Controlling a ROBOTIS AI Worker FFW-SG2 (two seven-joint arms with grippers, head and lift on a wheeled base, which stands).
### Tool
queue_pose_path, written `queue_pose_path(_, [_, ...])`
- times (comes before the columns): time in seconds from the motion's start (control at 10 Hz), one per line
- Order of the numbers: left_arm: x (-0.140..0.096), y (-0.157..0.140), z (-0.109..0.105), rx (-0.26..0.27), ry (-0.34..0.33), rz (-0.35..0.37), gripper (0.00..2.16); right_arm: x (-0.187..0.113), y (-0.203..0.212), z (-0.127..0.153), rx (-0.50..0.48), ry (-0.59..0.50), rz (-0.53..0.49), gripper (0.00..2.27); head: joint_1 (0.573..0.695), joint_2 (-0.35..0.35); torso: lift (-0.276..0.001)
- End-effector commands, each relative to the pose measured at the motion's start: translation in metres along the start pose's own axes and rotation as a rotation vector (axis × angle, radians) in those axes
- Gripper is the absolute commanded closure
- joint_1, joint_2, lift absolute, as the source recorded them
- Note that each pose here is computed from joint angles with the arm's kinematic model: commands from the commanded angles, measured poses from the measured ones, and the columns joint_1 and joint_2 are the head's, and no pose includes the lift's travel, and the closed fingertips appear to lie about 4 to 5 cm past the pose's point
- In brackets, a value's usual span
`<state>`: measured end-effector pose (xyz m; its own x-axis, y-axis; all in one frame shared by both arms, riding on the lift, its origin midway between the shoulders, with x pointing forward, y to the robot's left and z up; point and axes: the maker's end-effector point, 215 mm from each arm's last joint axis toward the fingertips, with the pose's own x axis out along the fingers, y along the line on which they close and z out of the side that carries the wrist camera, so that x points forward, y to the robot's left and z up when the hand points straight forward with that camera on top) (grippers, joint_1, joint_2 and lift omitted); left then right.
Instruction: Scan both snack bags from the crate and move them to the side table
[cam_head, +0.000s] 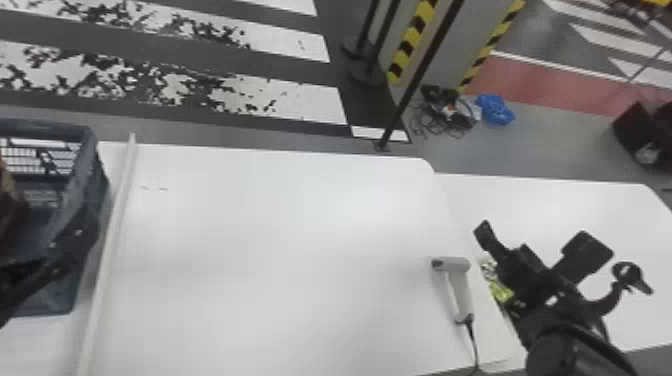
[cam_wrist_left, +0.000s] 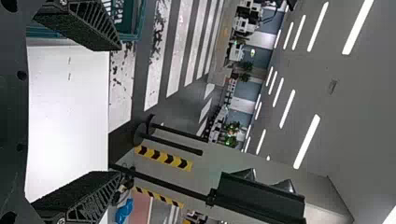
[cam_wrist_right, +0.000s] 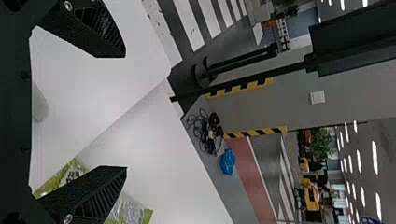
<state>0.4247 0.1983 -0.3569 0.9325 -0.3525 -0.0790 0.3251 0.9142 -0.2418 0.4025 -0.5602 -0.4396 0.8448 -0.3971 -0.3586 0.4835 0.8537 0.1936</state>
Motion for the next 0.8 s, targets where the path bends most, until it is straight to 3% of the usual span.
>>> queue_pose_path(0.0, [0.001,-0.005,0.0,0.007,0.001,0.001,0.04,-0.03,0.068,-0.008,-0.029,0.001,0.11,0.08,0.695,-0.35,-0.029])
queue_pose_path(0.3, [0.002,-0.016,-0.004,0.007,0.008,-0.011,0.04,-0.077,0.137,-0.008,-0.096,-0.026,0.248,0.08,0.695,-0.35,-0.029])
queue_pose_path(0.7, [-0.013,-0.023,-0.011,0.02,0.003,0.024,0.04,-0.141,0.241,-0.028,-0.193,-0.104,0.464,0.09,0.695,-0.239,-0.029])
